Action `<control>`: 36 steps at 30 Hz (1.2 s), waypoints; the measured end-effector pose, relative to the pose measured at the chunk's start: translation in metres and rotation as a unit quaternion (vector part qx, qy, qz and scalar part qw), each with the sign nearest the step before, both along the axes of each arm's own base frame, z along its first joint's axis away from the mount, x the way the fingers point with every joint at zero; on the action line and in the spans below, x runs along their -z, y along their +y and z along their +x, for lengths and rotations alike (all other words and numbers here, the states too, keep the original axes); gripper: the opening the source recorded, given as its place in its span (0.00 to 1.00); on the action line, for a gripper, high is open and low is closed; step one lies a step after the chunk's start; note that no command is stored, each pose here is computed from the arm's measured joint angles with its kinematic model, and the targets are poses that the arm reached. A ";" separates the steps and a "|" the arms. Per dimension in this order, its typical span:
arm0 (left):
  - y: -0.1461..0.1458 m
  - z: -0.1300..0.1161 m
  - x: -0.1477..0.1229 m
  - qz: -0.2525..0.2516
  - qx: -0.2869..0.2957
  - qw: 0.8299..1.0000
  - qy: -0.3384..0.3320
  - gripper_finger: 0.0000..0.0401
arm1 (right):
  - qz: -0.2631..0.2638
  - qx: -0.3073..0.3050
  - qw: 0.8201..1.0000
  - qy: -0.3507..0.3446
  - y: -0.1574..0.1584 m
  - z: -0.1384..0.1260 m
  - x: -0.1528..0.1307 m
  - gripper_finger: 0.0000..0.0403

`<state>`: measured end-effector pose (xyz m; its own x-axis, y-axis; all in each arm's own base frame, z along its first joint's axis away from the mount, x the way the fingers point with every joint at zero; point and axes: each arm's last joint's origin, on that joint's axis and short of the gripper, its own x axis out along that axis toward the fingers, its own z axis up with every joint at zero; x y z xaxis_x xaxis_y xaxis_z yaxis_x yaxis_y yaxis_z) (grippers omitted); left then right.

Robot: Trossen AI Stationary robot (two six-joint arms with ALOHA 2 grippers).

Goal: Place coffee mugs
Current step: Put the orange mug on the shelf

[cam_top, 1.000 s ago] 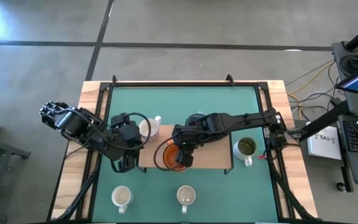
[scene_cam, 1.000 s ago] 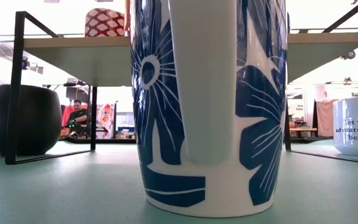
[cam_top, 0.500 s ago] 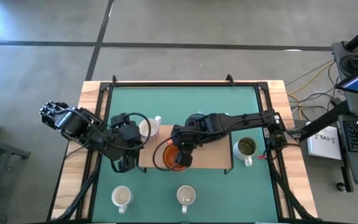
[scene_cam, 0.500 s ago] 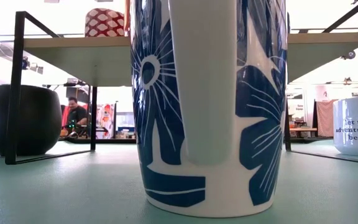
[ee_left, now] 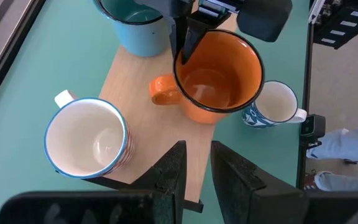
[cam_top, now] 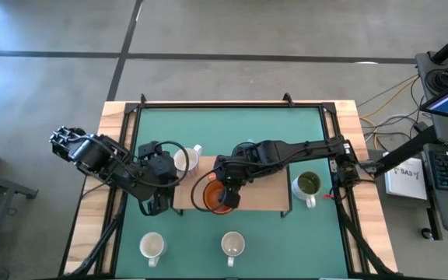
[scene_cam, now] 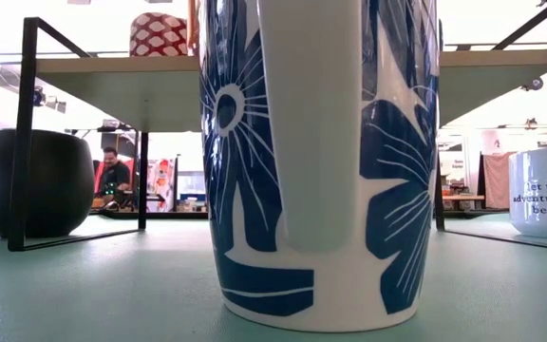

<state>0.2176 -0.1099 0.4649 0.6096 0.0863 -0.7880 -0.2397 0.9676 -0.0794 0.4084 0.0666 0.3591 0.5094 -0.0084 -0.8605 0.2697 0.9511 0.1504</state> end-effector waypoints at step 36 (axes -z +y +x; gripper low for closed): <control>0.001 -0.001 0.001 0.015 0.015 1.000 0.008 0.14 | -0.017 0.052 0.998 -0.021 -0.065 0.009 -0.002 0.06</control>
